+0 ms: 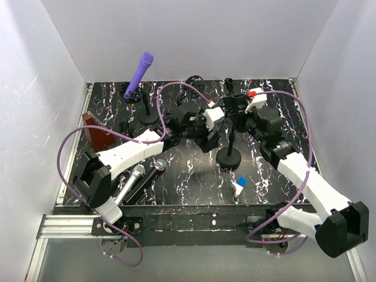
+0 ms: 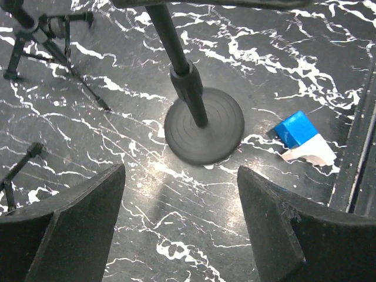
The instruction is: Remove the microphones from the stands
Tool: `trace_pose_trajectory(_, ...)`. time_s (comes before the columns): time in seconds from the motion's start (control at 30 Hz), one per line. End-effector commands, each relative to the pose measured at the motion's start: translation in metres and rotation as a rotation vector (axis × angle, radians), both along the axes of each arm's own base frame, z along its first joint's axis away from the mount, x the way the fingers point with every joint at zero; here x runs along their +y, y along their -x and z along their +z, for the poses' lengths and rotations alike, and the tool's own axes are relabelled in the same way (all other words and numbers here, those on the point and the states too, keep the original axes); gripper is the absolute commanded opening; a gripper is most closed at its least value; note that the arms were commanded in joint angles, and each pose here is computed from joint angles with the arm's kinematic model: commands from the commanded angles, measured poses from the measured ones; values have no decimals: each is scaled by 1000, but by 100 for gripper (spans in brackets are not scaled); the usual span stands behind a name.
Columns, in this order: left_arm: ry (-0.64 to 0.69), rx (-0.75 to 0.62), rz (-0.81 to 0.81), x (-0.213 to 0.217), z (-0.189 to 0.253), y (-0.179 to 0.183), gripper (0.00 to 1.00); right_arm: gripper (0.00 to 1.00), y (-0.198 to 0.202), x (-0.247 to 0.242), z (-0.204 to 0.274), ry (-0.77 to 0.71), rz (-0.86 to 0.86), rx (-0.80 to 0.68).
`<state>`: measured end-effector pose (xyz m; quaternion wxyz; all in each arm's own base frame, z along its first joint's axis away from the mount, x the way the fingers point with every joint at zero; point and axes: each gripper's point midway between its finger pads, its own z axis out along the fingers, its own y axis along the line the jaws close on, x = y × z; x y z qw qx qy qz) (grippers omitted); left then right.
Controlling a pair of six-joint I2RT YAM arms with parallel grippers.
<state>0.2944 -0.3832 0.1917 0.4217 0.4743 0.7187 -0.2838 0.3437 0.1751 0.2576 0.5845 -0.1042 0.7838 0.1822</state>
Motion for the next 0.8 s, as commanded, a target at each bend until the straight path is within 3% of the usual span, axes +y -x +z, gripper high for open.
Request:
trace_pose_trajectory(0.0, 24, -31, -74, 10, 26, 14, 77, 1, -3, -24, 55, 54, -6, -282)
trace_pose_trajectory(0.2, -8, -53, -92, 17, 37, 17, 76, 1, -20, -69, 72, 67, -80, -417)
trace_pose_trajectory(0.5, -58, -76, -135, 25, 45, 20, 77, 1, -97, -154, 107, 20, -272, -512)
trace_pose_trajectory(0.77, -79, -66, -96, 30, 49, 15, 76, 1, -158, -175, 127, 11, -267, -570)
